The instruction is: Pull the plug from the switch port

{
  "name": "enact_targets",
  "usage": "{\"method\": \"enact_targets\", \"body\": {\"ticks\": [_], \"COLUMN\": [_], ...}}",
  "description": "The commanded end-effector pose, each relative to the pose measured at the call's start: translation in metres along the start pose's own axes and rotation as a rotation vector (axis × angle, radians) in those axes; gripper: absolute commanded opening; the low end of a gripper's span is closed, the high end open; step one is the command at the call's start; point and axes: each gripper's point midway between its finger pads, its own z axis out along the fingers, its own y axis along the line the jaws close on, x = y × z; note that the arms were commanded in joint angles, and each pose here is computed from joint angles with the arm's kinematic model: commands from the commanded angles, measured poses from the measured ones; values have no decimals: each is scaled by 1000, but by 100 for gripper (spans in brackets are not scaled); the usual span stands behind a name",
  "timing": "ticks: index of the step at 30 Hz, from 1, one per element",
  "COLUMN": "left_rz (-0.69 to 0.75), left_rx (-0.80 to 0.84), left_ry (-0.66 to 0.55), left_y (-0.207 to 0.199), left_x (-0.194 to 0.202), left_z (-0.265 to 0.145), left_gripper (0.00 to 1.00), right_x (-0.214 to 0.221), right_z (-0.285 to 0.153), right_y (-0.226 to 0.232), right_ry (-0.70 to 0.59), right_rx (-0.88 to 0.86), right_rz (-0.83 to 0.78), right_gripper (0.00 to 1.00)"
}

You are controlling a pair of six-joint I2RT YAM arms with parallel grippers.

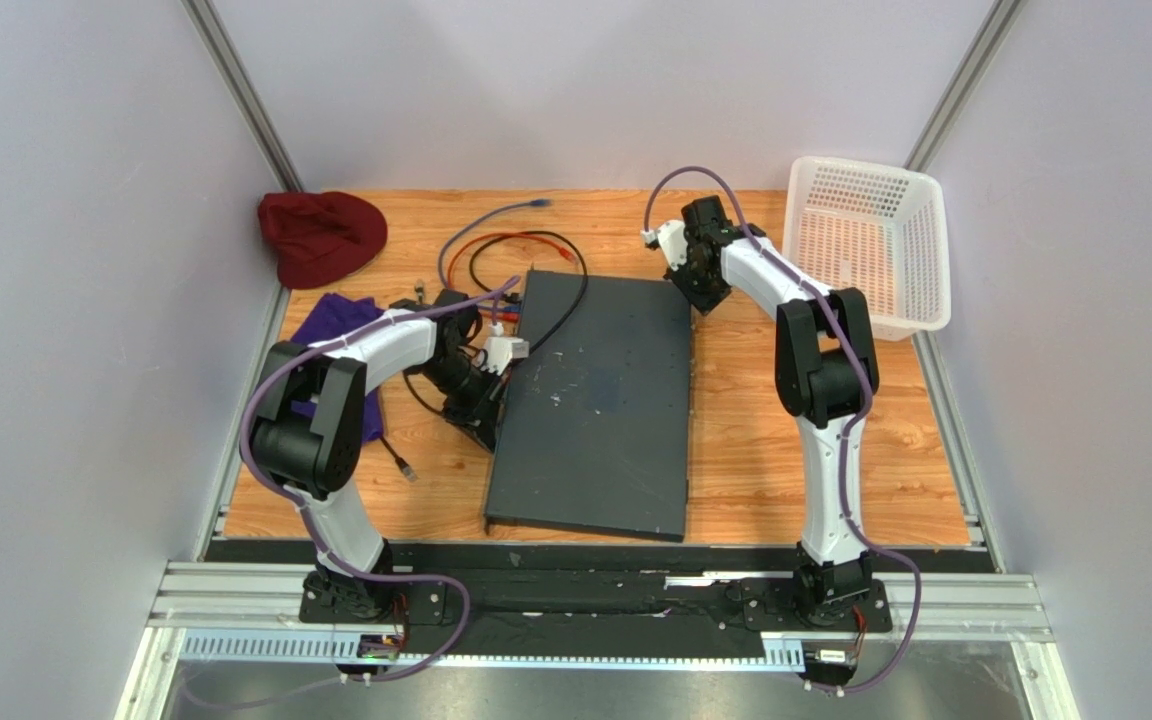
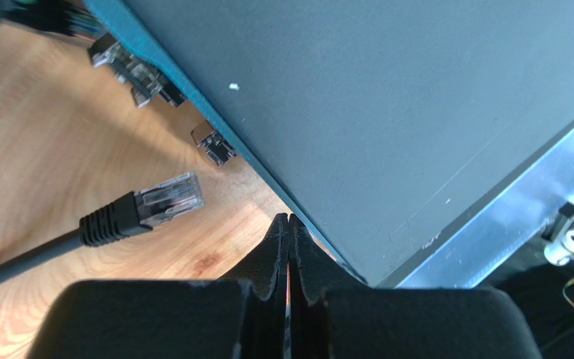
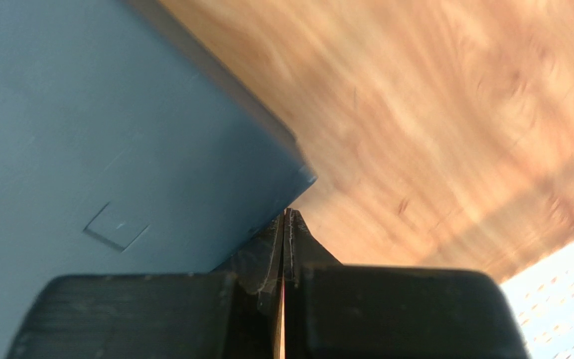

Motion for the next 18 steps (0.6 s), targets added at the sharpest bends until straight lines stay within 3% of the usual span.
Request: {"method": "enact_targets", "body": {"ticks": [1, 7, 11, 15, 18], "left_rz": [171, 331, 359, 384, 386], "left_rx": [254, 299, 328, 308, 275], "left_ry": [-153, -123, -116, -130, -108], "left_y": [-60, -91, -102, -107, -103], "left_x": [-56, -90, -107, -120, -107], "left_z": [-8, 14, 24, 14, -10], "left_gripper": [0, 0, 0, 0, 0], "right_x": [-63, -77, -85, -87, -97], "right_z": [15, 19, 9, -6, -36], "right_y": [59, 48, 40, 23, 5], "right_ry": [-186, -215, -234, -235, -254], "right_rx": [-211, -191, -163, -97, -22], "right_rz": [-144, -148, -142, -135, -141], "right_gripper": [0, 0, 0, 0, 0]}}
